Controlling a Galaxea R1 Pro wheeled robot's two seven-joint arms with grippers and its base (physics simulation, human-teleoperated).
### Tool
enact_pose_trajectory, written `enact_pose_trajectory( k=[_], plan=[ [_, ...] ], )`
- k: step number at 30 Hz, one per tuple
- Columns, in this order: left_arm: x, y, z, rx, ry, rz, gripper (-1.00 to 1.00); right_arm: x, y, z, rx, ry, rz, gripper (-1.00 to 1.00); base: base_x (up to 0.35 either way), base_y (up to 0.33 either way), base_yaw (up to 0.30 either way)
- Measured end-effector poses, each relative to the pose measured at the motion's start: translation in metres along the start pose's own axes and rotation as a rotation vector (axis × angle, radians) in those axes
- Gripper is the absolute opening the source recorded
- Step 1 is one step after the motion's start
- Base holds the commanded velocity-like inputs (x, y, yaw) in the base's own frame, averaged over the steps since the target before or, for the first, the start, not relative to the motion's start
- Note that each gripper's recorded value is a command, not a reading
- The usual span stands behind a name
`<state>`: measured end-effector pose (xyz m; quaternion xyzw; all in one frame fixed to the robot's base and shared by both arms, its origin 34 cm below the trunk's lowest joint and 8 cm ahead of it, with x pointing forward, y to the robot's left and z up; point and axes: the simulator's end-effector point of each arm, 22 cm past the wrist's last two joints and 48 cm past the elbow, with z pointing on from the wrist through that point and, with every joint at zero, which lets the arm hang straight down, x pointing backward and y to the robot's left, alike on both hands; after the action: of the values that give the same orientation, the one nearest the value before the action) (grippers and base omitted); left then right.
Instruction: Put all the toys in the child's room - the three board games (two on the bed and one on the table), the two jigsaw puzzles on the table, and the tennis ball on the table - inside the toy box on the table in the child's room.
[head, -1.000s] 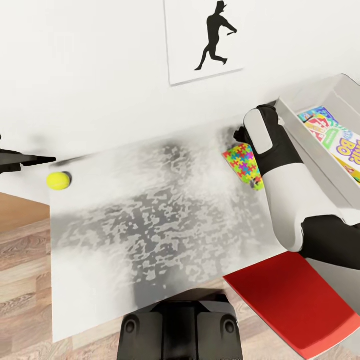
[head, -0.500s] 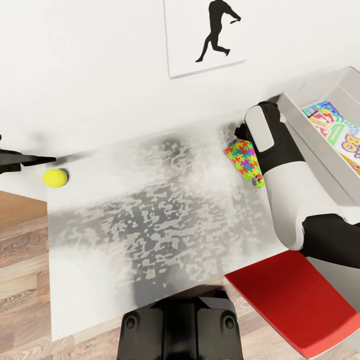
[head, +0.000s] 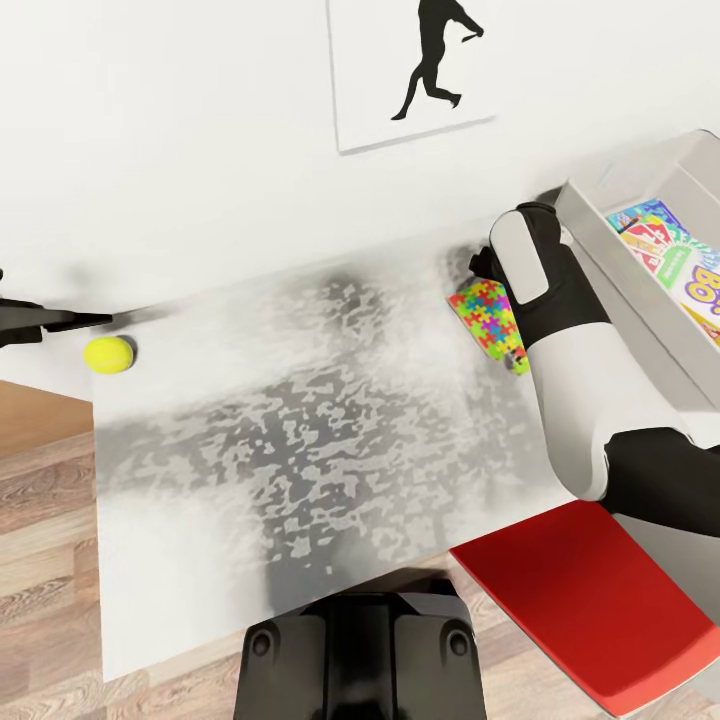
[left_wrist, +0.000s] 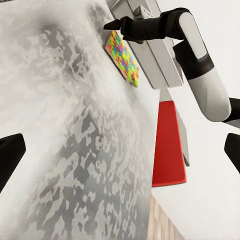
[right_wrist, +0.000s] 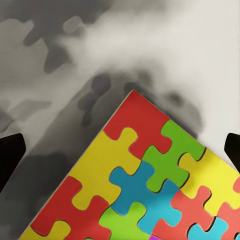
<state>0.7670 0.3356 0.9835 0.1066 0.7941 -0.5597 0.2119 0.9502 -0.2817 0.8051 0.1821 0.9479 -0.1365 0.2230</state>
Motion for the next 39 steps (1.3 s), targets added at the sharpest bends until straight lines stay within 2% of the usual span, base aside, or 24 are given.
enact_pose_trajectory(
  k=[13,18,22,39],
  plan=[
    [0.0,0.0,0.0,-0.002,0.001,0.0,1.0,0.0,-0.001,0.0,-0.003,0.001,0.009,1.0,0.0,0.0,0.0],
    [0.0,0.0,0.0,-0.002,0.001,0.0,1.0,-0.003,-0.011,0.004,0.012,-0.003,0.013,1.0,-0.002,0.0,0.0],
    [0.0,0.001,0.001,-0.001,0.001,-0.001,1.0,-0.005,-0.017,0.005,0.029,-0.007,0.006,1.0,-0.091,0.0,0.0],
    [0.001,0.001,0.0,-0.004,0.002,0.0,1.0,-0.005,-0.02,0.005,0.038,-0.012,-0.002,1.0,-0.081,0.001,0.0]
  ],
)
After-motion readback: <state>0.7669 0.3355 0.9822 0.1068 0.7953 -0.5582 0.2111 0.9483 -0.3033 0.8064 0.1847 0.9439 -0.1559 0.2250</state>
